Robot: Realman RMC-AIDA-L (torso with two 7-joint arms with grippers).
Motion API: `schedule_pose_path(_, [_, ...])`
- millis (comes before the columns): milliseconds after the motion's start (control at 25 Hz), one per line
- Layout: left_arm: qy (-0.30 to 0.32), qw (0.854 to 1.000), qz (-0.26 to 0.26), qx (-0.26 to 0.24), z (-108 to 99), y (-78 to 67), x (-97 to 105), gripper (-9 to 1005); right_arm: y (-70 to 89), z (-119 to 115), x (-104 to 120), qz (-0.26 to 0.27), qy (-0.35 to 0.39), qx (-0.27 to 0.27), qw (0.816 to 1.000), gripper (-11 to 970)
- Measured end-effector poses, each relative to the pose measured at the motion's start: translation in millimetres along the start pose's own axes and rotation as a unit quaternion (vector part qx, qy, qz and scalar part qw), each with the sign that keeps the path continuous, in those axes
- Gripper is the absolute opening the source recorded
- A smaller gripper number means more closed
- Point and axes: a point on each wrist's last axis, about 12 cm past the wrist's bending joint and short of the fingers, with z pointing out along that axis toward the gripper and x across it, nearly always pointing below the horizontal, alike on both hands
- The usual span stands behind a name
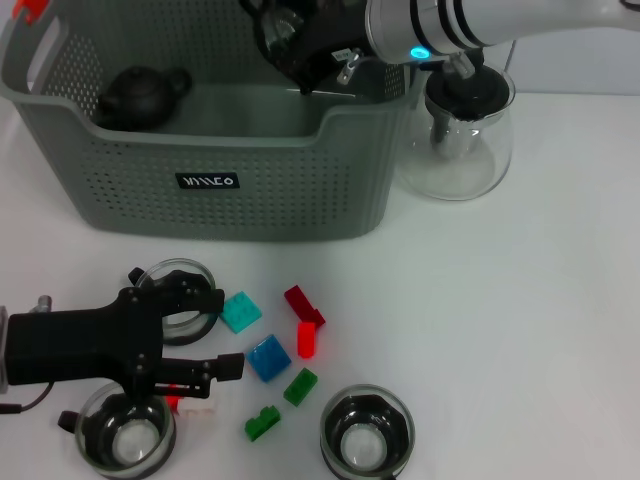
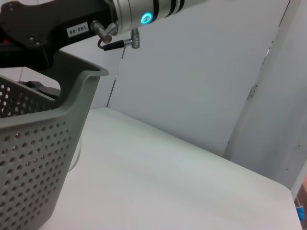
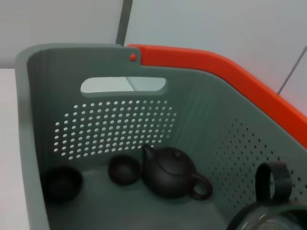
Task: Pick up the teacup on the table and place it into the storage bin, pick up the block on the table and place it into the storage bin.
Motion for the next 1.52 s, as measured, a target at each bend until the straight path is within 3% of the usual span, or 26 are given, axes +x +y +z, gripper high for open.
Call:
schedule_pose_path(320, [-0.002,1.0,0.004,0.001,1,-0.7,1,883,1.1,-1,10,0.01,0.029,0.0,1.0,50])
schedule_pose_path(880, [-0.008,1.0,0.009,-0.006,-1,0.1,1,880,-0.3,-3,8,0.014,0.033,0.004,0.999,49])
schedule_pose_path(1320, [-0.016,1.0,0.01,-0.013,-4,0.8,-1,876,-3.3,-7,10,0.02,0.026,0.01,0.999,164])
schedule_pose_path(1520, [-0.016,1.0,0.011,-0.013,-5,0.9,-1,875,-10.8,-19,2,0.032,-0.009,0.027,0.999,393])
